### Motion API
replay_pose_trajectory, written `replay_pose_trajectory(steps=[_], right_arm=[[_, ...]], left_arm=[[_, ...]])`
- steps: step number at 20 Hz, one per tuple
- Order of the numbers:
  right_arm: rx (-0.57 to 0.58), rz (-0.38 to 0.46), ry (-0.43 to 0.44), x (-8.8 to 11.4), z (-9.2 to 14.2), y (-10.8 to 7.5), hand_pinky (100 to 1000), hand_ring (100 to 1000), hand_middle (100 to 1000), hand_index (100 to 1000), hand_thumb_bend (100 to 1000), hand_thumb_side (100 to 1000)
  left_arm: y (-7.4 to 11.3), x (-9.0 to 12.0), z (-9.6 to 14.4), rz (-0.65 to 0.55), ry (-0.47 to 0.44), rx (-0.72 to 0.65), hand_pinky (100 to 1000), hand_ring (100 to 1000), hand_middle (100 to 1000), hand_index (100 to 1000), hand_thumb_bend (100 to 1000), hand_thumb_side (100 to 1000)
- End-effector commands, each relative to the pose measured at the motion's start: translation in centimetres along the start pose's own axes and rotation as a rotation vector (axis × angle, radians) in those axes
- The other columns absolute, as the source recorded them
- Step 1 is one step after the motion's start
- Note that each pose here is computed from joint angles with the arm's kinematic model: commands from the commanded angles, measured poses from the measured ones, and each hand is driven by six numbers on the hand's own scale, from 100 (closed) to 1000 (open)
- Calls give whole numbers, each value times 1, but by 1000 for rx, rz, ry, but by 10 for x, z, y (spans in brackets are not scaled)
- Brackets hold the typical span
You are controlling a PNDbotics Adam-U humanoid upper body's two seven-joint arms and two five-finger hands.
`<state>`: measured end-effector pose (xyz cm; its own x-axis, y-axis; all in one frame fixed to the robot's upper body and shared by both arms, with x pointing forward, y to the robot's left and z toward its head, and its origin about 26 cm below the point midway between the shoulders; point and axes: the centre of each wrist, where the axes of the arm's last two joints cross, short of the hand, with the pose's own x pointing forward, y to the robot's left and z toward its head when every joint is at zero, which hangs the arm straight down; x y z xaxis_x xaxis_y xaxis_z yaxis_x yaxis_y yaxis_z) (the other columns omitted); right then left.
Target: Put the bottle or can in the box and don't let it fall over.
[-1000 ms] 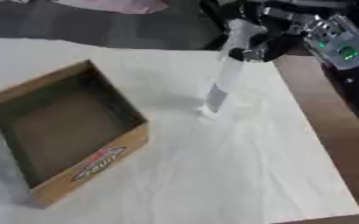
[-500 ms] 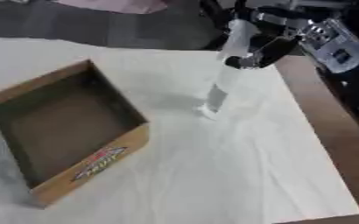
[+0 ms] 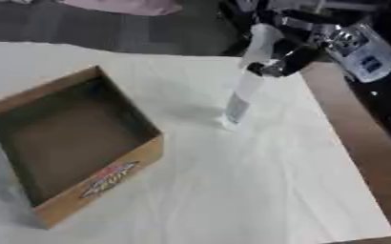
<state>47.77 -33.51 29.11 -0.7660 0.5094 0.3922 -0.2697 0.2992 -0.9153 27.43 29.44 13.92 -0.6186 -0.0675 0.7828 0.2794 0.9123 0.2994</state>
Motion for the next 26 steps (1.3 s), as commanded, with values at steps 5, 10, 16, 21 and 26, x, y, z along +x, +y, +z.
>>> replay_pose_trajectory(steps=[5, 10, 16, 21, 26], right_arm=[[274, 202, -188, 1, 4, -8, 888, 906, 952, 713, 216, 100], [275, 199, -185, 0, 4, -7, 860, 843, 890, 654, 201, 100], [268, 191, -188, 1, 3, -8, 660, 704, 761, 518, 232, 100], [249, 178, -171, -1, 6, -10, 523, 634, 696, 415, 356, 100], [229, 157, -159, -1, 7, -13, 155, 553, 609, 335, 369, 100]], left_arm=[[1, 6, -4, -11, -24, -14, 525, 518, 653, 901, 156, 793], [1, 6, -4, -11, -24, -15, 526, 517, 646, 899, 156, 793], [1, 6, -4, -11, -22, -20, 527, 516, 642, 898, 156, 792], [1, 6, -4, -10, -23, -21, 529, 515, 638, 896, 154, 791], [0, 6, -4, -10, -23, -29, 526, 513, 635, 896, 151, 789]])
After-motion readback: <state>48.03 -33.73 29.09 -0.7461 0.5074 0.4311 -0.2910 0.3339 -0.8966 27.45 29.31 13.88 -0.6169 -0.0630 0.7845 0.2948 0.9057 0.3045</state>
